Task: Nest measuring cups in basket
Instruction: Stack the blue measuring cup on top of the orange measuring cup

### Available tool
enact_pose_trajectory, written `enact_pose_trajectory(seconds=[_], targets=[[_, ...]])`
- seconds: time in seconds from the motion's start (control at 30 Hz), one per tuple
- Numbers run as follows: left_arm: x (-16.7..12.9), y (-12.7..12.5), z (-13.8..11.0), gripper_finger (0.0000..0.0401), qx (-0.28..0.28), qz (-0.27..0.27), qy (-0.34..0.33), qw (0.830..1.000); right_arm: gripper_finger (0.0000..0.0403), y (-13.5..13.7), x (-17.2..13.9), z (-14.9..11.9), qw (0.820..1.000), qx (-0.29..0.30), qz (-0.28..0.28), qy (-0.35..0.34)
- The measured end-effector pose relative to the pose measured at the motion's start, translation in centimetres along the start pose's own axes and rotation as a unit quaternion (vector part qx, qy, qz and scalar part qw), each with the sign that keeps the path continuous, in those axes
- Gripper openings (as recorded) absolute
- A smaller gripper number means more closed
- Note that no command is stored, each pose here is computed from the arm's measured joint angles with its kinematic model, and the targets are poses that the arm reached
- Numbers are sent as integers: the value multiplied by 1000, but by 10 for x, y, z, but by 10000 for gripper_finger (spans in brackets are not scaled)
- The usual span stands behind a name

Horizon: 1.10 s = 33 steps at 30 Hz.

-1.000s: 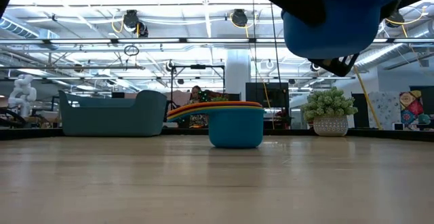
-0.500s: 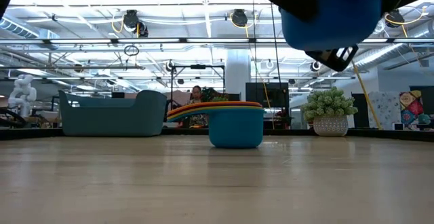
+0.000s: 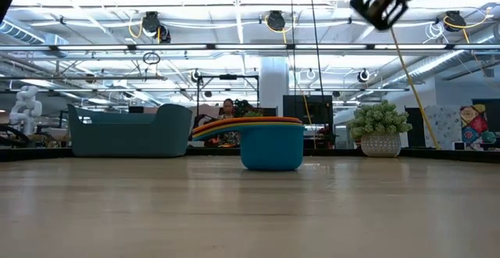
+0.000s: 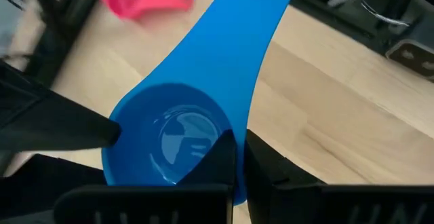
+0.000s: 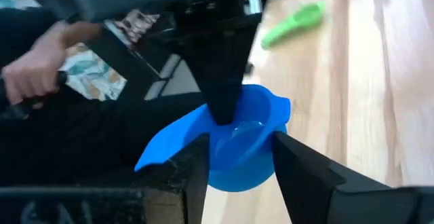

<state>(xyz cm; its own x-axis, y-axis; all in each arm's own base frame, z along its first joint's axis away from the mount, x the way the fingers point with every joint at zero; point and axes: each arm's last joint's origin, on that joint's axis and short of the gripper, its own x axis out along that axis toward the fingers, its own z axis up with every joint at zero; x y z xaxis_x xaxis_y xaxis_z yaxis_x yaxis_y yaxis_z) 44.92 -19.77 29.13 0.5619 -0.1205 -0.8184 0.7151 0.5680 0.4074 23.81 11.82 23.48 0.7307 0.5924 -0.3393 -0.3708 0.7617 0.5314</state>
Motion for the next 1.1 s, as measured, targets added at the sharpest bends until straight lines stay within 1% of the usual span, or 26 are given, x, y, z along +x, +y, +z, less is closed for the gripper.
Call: enact_pose_trajectory(seconds=[0.07,0.17,0.23,0.3,0.4,0.53,0.63,0.7,0.77,0.87,1.0,1.1], targets=[[-8,6,2,9,5,0,-15,1000,148,6,-10,3,1000,-22,8,-6],[-14,15,-1,9,-3,-30,-54,998,148,17,-24,6,996,-84,12,-21],[-17,19,-5,9,-17,-51,-63,997,148,26,-35,11,989,-140,18,-51],[-15,23,-10,9,-24,-56,-61,996,148,35,-46,15,977,-197,21,-77],[-13,29,-15,9,-30,-57,-59,996,148,41,-54,16,957,-271,-13,-97],[-26,40,-19,9,-37,-81,-104,991,148,38,-58,10,939,-330,-59,-69],[-35,50,-21,9,-40,-114,-164,979,148,31,-57,0,930,-356,-92,-8],[-41,60,-23,9,-42,-128,-210,968,148,27,-55,-4,924,-366,-112,16],[-48,67,-26,9,-45,-146,-246,957,148,28,-57,-3,919,-378,-113,15],[-51,77,-31,9,-53,-169,-283,943,148,33,-59,5,912,-394,-110,-2],[-51,82,-38,9,-68,-204,-301,929,148,38,-62,14,905,-411,-110,-14],[-51,83,-39,9,-67,-214,-308,925,148,41,-63,17,903,-414,-108,-23]])
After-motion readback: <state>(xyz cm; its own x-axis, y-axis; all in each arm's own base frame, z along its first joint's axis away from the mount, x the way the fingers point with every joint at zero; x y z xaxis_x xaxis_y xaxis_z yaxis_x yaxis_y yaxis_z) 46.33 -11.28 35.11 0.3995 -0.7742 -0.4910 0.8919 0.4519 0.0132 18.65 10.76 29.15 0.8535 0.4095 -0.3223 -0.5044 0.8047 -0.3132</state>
